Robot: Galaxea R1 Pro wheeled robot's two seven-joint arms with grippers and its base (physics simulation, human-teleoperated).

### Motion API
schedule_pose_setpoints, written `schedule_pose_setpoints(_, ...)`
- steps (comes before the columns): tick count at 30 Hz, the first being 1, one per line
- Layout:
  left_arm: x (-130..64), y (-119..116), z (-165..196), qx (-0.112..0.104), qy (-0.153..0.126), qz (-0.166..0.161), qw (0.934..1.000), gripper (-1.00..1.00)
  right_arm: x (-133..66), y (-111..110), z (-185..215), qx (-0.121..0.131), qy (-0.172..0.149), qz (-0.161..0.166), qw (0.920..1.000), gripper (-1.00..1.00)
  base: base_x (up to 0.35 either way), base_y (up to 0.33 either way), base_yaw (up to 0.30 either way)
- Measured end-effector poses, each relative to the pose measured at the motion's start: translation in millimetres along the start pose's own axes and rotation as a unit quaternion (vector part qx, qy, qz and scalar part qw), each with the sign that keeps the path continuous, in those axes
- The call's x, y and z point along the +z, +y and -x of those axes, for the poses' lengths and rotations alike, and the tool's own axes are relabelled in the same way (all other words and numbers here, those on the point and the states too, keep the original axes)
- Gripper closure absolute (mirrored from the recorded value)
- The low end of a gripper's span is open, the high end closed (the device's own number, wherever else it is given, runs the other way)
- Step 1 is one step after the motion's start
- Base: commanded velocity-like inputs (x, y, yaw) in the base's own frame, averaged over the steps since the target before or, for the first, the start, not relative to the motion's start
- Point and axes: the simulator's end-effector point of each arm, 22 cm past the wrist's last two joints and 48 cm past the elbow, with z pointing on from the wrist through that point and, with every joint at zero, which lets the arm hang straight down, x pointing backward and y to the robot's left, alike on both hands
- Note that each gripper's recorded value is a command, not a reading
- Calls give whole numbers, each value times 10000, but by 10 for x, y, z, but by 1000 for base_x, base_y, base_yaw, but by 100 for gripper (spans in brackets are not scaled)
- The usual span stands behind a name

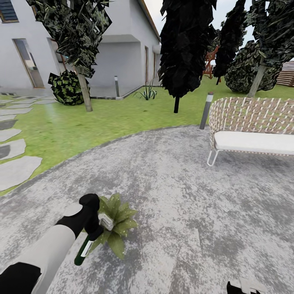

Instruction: Pick up the pesticide atomizer in the garden and spray insectifuge to fully cover both potted plants in the garden.

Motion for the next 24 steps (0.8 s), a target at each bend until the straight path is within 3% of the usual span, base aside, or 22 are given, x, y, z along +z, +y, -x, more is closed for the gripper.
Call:
schedule_pose_setpoints(6,23,-43,8,12,-32,-34,10000,100,-8,48,4,19,-7,16,10000,-100,-203,-111,167)
schedule_pose_setpoints(12,23,-16,-12,-3,-20,-18,10000,100,-10,59,7,23,-13,27,10000,-100,-300,-8,15)
schedule_pose_setpoints(21,16,25,-37,-26,0,28,10000,100,-13,60,1,24,-4,28,10000,-100,-28,0,154)
schedule_pose_setpoints(24,11,136,-43,-48,-5,254,9997,100,-15,63,-6,22,4,34,10000,-100,0,0,13)
